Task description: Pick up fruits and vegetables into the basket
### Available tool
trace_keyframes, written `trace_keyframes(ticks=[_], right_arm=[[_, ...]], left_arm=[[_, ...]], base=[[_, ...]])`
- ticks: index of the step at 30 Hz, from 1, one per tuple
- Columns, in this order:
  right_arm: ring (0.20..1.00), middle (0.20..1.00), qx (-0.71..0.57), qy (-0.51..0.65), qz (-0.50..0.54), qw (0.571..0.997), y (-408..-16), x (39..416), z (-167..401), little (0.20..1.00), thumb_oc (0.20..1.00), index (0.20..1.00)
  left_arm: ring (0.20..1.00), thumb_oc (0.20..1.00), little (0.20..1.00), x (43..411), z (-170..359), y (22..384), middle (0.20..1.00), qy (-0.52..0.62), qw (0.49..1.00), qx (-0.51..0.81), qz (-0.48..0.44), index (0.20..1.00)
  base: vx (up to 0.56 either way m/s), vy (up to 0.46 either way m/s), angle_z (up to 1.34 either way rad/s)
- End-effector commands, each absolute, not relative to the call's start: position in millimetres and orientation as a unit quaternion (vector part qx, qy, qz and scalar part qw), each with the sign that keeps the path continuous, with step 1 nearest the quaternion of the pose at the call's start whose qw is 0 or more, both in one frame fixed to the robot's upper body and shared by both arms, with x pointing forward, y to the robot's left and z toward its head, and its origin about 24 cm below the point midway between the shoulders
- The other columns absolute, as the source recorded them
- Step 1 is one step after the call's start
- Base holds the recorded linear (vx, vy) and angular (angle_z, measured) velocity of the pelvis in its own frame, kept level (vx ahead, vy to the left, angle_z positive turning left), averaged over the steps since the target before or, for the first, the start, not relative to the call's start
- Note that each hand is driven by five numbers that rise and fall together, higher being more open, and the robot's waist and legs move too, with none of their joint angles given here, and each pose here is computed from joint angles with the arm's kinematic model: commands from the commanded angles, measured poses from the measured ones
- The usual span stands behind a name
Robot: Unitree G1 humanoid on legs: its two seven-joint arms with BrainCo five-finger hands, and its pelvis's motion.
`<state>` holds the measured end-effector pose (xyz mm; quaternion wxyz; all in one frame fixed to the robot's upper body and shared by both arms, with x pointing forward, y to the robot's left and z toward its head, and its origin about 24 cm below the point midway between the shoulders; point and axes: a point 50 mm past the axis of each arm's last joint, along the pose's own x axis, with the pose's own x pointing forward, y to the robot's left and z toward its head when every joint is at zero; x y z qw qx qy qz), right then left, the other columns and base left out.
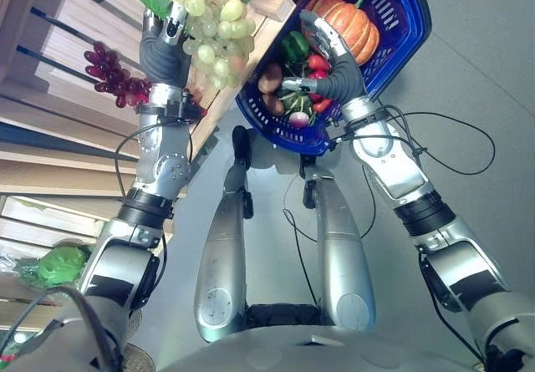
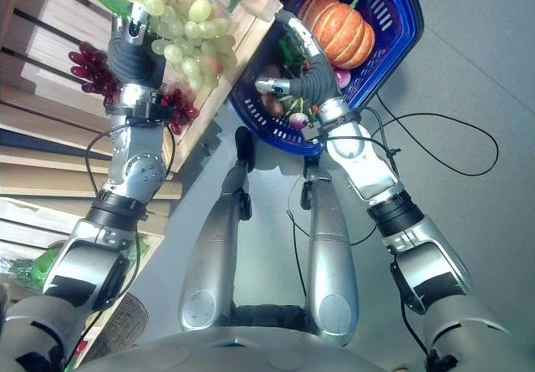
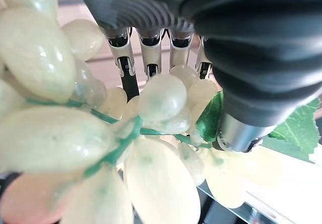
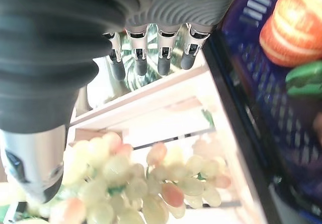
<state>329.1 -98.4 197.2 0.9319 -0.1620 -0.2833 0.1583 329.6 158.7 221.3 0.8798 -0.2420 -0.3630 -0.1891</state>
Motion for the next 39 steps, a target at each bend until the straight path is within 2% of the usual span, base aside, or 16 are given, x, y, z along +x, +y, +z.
trace_keyframes(ticks=[1,18,38,39], right_arm=[[1.000,1.000,-0.138,-0.319,0.203,0.916,-82,317,214,1.000,1.000,1.000],[1.000,1.000,-0.124,-0.318,0.234,0.910,-59,317,223,1.000,1.000,1.000],[1.000,1.000,-0.102,-0.350,0.239,0.900,-45,312,239,1.000,1.000,1.000],[0.840,0.840,-0.101,-0.350,0.237,0.900,-45,312,239,0.840,0.840,0.840]], left_arm=[[0.200,0.200,0.200,313,257,135,0.200,-0.430,0.830,-0.233,-0.269,0.200],[0.200,0.200,0.200,288,277,91,0.200,-0.430,0.777,-0.218,-0.404,0.200],[0.200,0.200,0.200,280,272,66,0.200,-0.383,0.751,-0.241,-0.480,0.200],[0.200,0.200,0.200,280,273,65,0.200,-0.382,0.751,-0.242,-0.481,0.200]], base=[[0.00,0.000,0.00],[0.00,-0.007,0.01],[0.00,0.000,0.00],[0.00,0.000,0.00]])
